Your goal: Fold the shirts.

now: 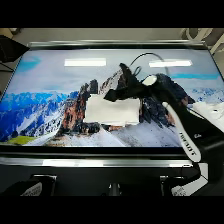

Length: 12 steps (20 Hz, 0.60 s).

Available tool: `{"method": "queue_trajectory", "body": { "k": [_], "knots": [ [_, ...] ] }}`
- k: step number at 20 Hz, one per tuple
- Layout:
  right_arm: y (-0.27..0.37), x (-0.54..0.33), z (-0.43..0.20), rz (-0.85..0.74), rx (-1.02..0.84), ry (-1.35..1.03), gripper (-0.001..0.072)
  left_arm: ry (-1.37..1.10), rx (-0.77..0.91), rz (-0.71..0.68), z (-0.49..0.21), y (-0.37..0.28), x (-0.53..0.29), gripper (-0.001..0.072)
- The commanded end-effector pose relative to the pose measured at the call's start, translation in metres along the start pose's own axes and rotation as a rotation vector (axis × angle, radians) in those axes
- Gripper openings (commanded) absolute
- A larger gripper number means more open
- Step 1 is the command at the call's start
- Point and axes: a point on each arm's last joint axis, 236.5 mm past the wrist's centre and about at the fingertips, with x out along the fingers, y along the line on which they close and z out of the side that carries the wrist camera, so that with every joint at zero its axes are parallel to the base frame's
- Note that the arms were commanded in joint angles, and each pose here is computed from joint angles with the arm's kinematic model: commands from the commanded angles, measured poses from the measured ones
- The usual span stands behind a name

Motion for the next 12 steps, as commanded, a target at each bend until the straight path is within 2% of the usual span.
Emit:
{"method": "queue_trajectory", "body": {
  "k": [1,3,6,12],
  "knots": [
    [-0.094,-0.098,-0.064,-0.285,0.113,0.239,0.0627,0.011,0.010,0.005,-0.003,0.001,-0.001,0.0026],
    [-0.128,-0.117,-0.099,-0.355,0.260,0.299,0.0629,0.011,0.010,0.004,-0.003,0.001,-0.001,0.0026],
    [-0.130,-0.077,-0.110,-0.287,0.338,0.251,0.0709,0.009,0.008,0.003,-0.002,0.001,-0.001,0.0027],
    [-0.125,-0.015,-0.113,-0.165,0.393,0.227,0.0713,0.011,0.004,0.002,-0.003,0.001,-0.001,0.0027]
  ]
}}
